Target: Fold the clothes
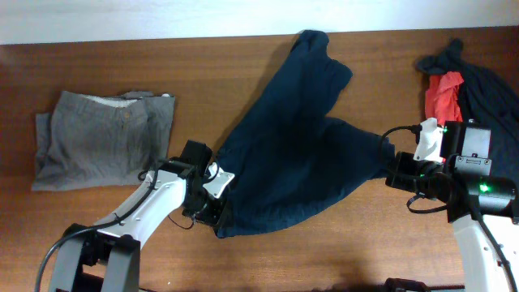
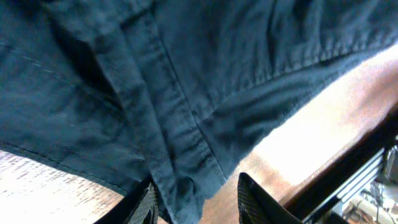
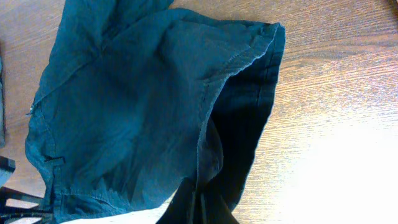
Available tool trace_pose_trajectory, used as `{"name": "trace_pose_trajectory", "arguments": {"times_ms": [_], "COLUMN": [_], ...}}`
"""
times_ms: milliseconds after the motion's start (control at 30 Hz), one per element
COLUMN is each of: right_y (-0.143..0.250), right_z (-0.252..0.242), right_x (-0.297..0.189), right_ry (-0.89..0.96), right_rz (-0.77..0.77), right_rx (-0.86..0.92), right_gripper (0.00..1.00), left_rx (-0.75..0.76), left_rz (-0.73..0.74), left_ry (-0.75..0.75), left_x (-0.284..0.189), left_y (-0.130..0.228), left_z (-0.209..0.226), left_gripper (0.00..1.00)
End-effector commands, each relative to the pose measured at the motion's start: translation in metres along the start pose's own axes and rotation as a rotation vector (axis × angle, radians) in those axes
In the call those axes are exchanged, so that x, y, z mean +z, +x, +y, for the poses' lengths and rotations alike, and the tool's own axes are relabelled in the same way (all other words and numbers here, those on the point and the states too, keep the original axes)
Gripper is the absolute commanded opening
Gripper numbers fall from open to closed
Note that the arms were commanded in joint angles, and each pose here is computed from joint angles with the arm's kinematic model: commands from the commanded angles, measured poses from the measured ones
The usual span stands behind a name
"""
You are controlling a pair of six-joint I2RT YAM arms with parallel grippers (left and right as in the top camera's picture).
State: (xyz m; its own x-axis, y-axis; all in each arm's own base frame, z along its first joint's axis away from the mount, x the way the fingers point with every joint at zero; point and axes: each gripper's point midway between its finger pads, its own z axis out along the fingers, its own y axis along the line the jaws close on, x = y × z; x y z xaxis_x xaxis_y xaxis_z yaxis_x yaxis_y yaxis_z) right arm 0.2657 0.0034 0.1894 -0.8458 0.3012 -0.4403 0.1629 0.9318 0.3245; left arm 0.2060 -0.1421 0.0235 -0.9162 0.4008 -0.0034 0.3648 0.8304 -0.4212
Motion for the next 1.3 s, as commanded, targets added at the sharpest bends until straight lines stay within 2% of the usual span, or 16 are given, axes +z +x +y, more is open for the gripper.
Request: {"name": "trace_pose_trajectory", "arguments": {"times_ms": [0,133,267,367,533,633,767,1000,1167,1267], "right_y": [-0.006,-0.006,-0.009,-0.012,-0.017,-0.019,-0.03,-0.06,-0.08,-0.09], "right_z": [-0.003,-0.002,-0.002,-0.002,-0.001,0.0,0.006,0.026,0.045,0.058], "right_x": [-0.004,-0.004,-0.004,-0.004,-0.005,-0.007,-0.021,-0.072,-0.125,-0.161], "right_ry": [0.014,0.013,0.011,0.01,0.007,0.005,-0.003,-0.019,-0.035,-0.047], "right_rz": [-0.018,-0.021,-0.033,-0.044,-0.063,-0.078,-0.127,-0.257,-0.361,-0.44], "right_rx": [0.001,0.0,-0.004,-0.008,-0.013,-0.017,-0.032,-0.07,-0.101,-0.125], "right_gripper": [0.04,0.04,0.04,0.04,0.04,0.04,0.04,0.04,0.04,0.04], "left_rx": [-0.061,-0.138,-0.177,-0.19,-0.202,-0.201,-0.133,-0.023,0.079,0.132], "left_rz": [0.006,0.006,0.026,0.053,0.045,-0.009,-0.165,-0.673,-1.039,-1.191], "left_ry": [-0.018,-0.019,0.015,0.018,0.052,0.052,0.035,-0.086,-0.223,-0.31], "left_x": [0.003,0.006,0.014,0.018,0.006,-0.025,-0.097,-0.291,-0.427,-0.481], "left_y": [0.001,0.001,0.002,0.006,0.002,-0.013,-0.041,-0.085,-0.078,-0.061], "left_z": [0.004,0.005,0.003,0.004,-0.003,-0.006,-0.015,-0.038,-0.068,-0.092], "left_gripper": [0.38,0.32,0.18,0.01,0.01,0.01,0.0,0.01,0.01,0.01]}}
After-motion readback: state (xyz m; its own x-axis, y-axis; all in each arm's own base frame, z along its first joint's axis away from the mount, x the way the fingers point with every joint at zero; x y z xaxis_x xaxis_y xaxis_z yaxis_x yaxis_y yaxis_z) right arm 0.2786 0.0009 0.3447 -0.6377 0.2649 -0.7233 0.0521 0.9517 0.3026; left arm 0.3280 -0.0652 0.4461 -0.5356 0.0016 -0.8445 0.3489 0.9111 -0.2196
